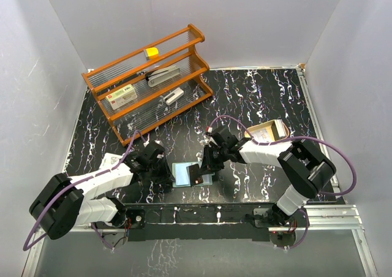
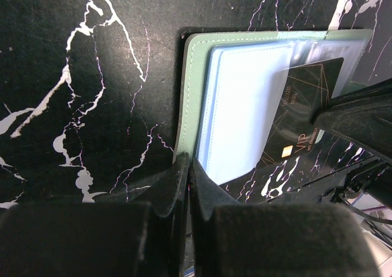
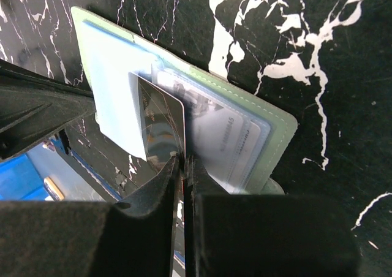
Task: Put the credit cards into the card holder
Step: Insert the credit card into the card holder.
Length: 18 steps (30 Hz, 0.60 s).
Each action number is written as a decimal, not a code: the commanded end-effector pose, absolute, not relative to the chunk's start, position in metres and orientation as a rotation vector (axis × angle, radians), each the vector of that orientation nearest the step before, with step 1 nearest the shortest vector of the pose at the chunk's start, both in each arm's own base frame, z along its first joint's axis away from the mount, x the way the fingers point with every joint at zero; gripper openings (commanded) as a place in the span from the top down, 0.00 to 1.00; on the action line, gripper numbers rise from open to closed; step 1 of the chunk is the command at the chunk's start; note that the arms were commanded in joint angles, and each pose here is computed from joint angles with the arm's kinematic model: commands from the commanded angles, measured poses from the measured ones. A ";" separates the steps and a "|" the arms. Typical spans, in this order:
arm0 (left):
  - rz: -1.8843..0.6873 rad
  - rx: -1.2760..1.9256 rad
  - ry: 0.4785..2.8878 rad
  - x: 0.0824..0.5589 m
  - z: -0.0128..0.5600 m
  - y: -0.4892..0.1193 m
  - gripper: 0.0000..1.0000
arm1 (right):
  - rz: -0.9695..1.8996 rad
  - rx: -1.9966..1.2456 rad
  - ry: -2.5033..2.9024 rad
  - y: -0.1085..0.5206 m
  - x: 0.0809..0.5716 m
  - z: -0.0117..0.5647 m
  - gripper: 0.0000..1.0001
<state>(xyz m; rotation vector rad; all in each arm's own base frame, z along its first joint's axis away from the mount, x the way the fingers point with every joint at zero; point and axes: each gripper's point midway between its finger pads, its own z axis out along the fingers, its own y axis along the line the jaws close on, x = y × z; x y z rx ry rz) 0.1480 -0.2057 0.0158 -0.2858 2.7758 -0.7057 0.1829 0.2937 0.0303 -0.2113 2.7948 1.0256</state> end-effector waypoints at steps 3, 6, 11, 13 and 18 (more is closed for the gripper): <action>-0.696 -0.298 2.814 0.137 0.005 -0.201 1.00 | 0.971 -0.226 2.732 0.296 0.204 0.031 0.97; -0.708 -0.307 2.813 0.136 0.005 -0.201 1.00 | 0.974 -0.223 2.726 0.296 0.205 0.031 0.97; -0.736 -0.322 2.795 0.138 0.009 -0.204 1.00 | 0.973 -0.205 2.726 0.295 0.206 0.029 0.97; -0.731 -0.324 2.795 0.138 0.008 -0.203 1.00 | 0.990 -0.195 2.725 0.297 0.206 0.029 0.97; -0.726 -0.328 2.808 0.135 0.004 -0.202 1.00 | 1.014 -0.169 2.713 0.299 0.206 0.030 0.97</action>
